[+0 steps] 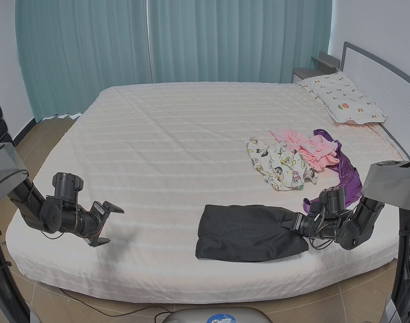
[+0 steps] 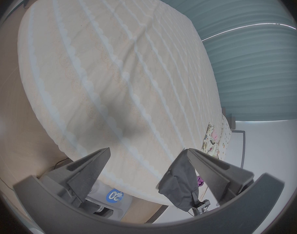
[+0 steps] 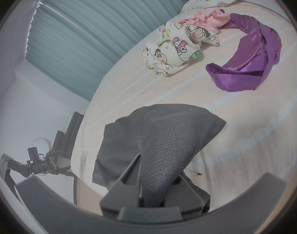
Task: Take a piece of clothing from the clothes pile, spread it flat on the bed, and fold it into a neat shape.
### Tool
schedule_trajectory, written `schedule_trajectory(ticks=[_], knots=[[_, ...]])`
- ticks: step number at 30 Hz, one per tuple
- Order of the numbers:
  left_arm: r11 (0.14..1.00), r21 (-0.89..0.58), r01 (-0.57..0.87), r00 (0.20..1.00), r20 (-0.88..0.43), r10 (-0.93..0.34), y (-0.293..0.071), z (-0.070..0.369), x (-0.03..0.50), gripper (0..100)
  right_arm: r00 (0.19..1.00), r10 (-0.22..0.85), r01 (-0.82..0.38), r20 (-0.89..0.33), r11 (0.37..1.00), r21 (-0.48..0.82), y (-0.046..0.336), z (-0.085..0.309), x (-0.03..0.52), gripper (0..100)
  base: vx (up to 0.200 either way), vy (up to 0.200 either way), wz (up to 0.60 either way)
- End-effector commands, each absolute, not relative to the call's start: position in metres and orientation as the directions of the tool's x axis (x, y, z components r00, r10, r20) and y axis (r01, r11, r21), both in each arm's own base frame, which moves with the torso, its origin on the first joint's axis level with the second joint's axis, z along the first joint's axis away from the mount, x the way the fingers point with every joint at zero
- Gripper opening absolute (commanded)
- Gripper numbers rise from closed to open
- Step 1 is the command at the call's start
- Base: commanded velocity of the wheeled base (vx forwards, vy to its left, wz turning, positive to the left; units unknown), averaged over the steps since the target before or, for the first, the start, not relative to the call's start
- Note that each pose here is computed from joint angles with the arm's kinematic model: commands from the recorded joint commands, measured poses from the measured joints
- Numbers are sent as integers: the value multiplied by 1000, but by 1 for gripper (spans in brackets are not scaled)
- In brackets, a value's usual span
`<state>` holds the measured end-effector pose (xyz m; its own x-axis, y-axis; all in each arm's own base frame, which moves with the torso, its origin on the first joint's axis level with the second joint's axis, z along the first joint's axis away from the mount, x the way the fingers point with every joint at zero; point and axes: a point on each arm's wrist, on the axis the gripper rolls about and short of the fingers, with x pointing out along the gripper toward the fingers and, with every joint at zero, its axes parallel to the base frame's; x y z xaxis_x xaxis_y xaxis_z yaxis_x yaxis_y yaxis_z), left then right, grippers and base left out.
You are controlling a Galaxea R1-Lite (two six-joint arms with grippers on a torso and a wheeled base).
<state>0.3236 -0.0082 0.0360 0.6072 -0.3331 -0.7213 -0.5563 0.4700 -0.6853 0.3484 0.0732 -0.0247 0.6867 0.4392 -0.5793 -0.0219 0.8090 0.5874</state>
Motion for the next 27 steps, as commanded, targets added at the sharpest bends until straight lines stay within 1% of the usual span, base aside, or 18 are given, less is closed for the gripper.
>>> schedule_trajectory(ticks=[1,27], knots=[[470,-685,-557,607,-722,-332,-8,36,324,100,687,438,-19,-580,809,587,72,-26,349,0,0,-200,0],[471,-684,-557,607,-722,-332,-8,36,324,100,685,434,-13,-585,810,586,71,-25,347,0,0,-200,0]])
